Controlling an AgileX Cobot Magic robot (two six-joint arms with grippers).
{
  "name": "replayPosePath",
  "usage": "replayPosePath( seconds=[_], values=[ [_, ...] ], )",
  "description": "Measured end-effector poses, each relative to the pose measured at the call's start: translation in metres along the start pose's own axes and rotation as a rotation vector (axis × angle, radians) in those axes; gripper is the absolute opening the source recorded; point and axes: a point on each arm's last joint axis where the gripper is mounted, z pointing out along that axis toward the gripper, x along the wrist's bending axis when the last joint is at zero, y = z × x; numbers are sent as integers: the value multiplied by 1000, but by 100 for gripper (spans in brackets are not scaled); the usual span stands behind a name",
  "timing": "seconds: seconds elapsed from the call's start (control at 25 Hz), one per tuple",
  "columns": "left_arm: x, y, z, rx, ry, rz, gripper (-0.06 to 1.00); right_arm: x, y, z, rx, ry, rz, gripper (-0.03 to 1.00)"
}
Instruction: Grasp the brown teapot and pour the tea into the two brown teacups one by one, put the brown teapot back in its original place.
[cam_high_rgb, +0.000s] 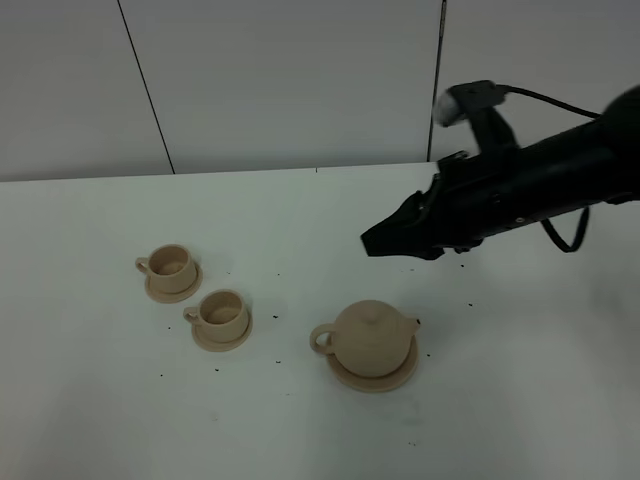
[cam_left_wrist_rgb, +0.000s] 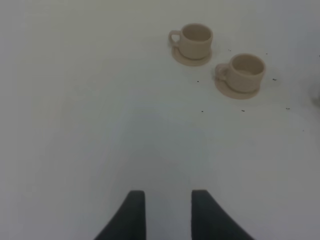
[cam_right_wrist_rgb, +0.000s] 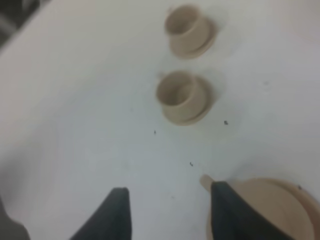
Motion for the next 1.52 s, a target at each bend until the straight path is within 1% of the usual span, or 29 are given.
replayPosePath(
  seconds=[0.08,0.32,0.56,0.72,0.8,0.92,1.24,1.52],
  values=[
    [0,0,0,0,0,0,30,6,7,16,47,-8,-66,37],
    [0,0,0,0,0,-1,30,19,14,61,183,-72,-227,38],
    [0,0,0,0,0,-1,30,23,6,104,298,-94,-310,38],
    [0,0,0,0,0,-1,30,22,-5,124,364,-121,-392,38],
    [0,0,0,0,0,-1,30,25,-9,131,391,-121,-427,38],
    [0,0,0,0,0,-1,30,28,-11,134,411,-129,-466,38],
    [0,0,0,0,1,0,30,32,-14,147,406,-137,-574,38],
    [0,0,0,0,1,0,30,39,-19,158,418,-135,-648,41]
  ],
)
